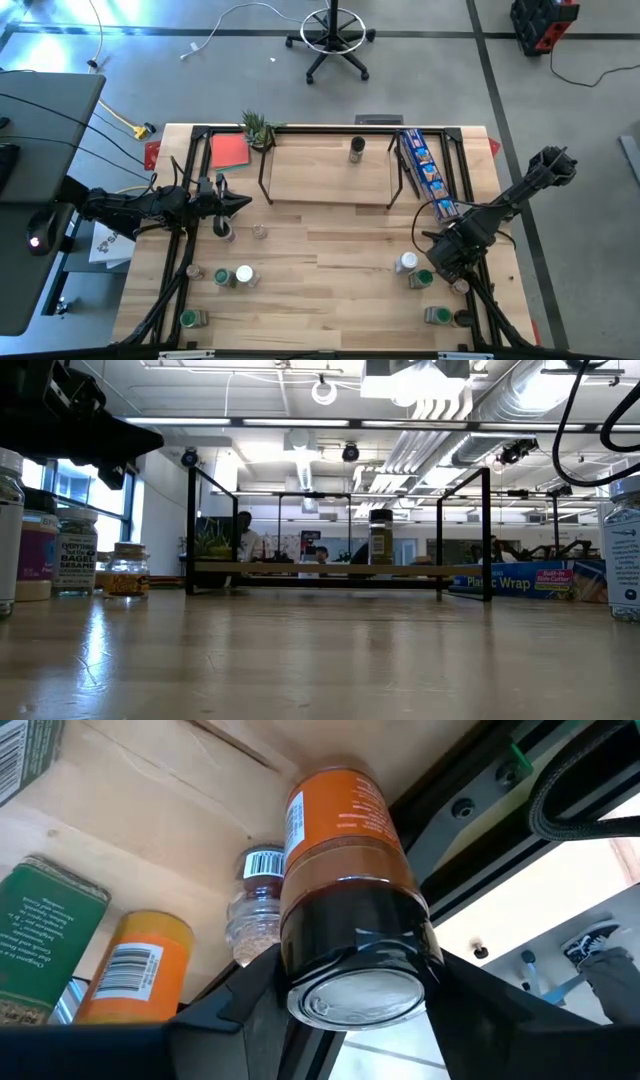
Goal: Shelf spices
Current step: Put the black seasoning bottle on the shelf aligned with the other black seasoning bottles
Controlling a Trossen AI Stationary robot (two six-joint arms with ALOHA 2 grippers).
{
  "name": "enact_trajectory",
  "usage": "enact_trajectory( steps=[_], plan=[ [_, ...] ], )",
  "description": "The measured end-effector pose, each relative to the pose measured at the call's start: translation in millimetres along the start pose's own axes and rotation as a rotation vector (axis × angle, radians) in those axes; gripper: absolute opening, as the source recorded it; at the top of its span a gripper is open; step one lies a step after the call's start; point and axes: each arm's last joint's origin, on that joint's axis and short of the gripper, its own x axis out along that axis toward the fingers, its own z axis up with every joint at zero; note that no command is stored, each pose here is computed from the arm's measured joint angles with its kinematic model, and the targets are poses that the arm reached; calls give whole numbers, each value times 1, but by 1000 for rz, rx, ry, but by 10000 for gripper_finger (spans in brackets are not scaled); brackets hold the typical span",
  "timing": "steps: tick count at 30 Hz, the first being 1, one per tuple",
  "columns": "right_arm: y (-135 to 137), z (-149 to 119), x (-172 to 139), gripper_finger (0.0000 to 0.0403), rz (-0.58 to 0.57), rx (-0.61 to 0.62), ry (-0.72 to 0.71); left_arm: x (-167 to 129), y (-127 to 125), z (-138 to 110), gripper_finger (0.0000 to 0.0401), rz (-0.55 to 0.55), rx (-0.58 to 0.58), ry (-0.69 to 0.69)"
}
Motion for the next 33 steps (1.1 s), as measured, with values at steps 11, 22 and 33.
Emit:
enact_trajectory(
  steps=[11,22,33],
  plan=[
    [9,-20,-44,190,67,-34,-18,0,0,0,1,0,0,0],
    [10,-36,-172,190,392,21,-56,0,0,0,1,0,0,0],
    [73,69,-258,190,471,-168,-349,0,0,0,1,0,0,0]
  ],
)
